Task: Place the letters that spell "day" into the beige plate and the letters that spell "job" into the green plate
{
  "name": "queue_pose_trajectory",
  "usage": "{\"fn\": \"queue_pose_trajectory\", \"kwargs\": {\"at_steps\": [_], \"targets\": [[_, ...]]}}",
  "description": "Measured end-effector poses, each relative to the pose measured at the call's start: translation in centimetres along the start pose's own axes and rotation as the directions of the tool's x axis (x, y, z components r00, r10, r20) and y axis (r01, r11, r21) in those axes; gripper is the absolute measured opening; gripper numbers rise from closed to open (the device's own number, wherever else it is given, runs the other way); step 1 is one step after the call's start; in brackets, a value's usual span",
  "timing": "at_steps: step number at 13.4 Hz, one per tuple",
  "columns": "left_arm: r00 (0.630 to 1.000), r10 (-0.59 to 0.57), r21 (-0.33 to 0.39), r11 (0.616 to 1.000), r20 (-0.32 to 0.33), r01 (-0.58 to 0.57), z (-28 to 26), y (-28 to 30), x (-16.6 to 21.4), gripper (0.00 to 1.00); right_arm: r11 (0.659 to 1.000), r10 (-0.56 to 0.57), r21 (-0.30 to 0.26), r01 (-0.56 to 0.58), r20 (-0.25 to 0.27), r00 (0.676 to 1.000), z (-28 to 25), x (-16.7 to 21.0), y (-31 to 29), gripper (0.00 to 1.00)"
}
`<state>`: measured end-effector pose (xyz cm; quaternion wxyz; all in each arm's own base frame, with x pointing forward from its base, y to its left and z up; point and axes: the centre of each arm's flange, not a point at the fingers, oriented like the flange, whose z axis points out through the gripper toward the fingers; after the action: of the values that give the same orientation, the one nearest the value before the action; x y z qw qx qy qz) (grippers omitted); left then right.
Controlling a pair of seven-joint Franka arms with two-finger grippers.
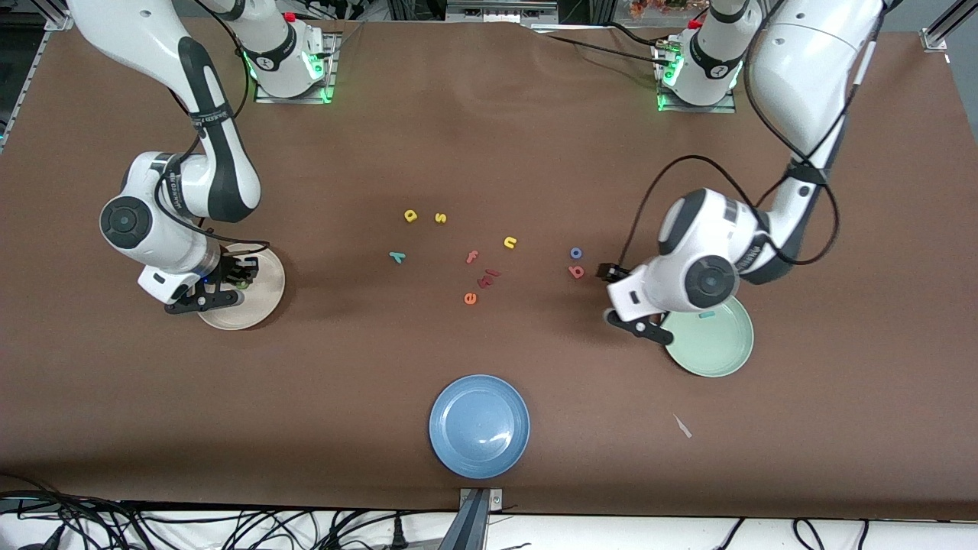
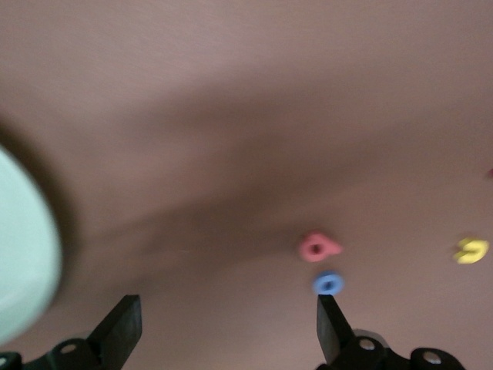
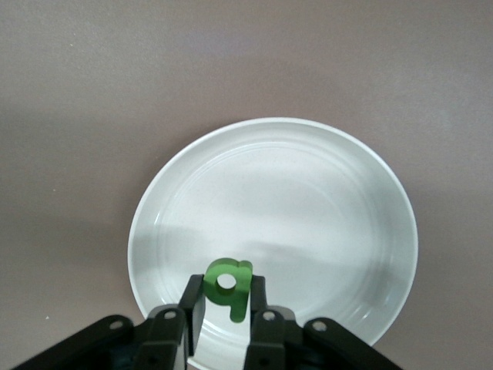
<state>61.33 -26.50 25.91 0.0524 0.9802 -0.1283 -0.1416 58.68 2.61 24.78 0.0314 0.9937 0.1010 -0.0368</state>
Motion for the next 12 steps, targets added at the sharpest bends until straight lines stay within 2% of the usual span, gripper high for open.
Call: {"fn": "queue_pose_trajectory", "kwargs": {"at_steps": [4,6,7,8,10,11,12], "targets": [[0.978,-0.208,0.013,0.978,-0.011,0.208,4.3,7.0,-0.8,1.0,1.0,0.023,0.012,-0.023,0.011,1.0,-0.2,0.2,-1.3,0.67],[0.964,-0.263,0.004,0.965,-0.022,0.264,7.0,7.2,-1.0,1.0,0.998,0.062,0.03,-0.063,0.031,0.998,-0.8,0.4,-3.6,0.91],[0.961,-0.275,0.001,0.961,-0.027,0.275,8.2,6.8,-1.2,0.97,0.995,0.088,0.039,-0.089,0.034,0.996,-1.1,0.6,-5.3,1.0],[0.96,-0.28,0.002,0.96,-0.032,0.28,9.1,6.3,-1.3,0.92,0.991,0.123,0.047,-0.125,0.035,0.992,-1.3,0.8,-7.3,1.0],[0.96,-0.278,0.011,0.96,-0.04,0.278,9.7,5.8,-1.4,0.7,0.974,0.215,0.064,-0.217,0.039,0.976,-1.4,0.9,-12.0,1.0],[0.96,-0.277,0.014,0.96,-0.044,0.278,9.6,5.6,-1.4,0.64,0.962,0.261,0.073,-0.264,0.042,0.964,-1.4,0.9,-14.3,1.0],[0.959,-0.279,0.014,0.96,-0.048,0.28,9.6,5.5,-1.3,0.64,0.949,0.302,0.081,-0.305,0.046,0.952,-1.5,0.8,-16.5,1.0]]}}
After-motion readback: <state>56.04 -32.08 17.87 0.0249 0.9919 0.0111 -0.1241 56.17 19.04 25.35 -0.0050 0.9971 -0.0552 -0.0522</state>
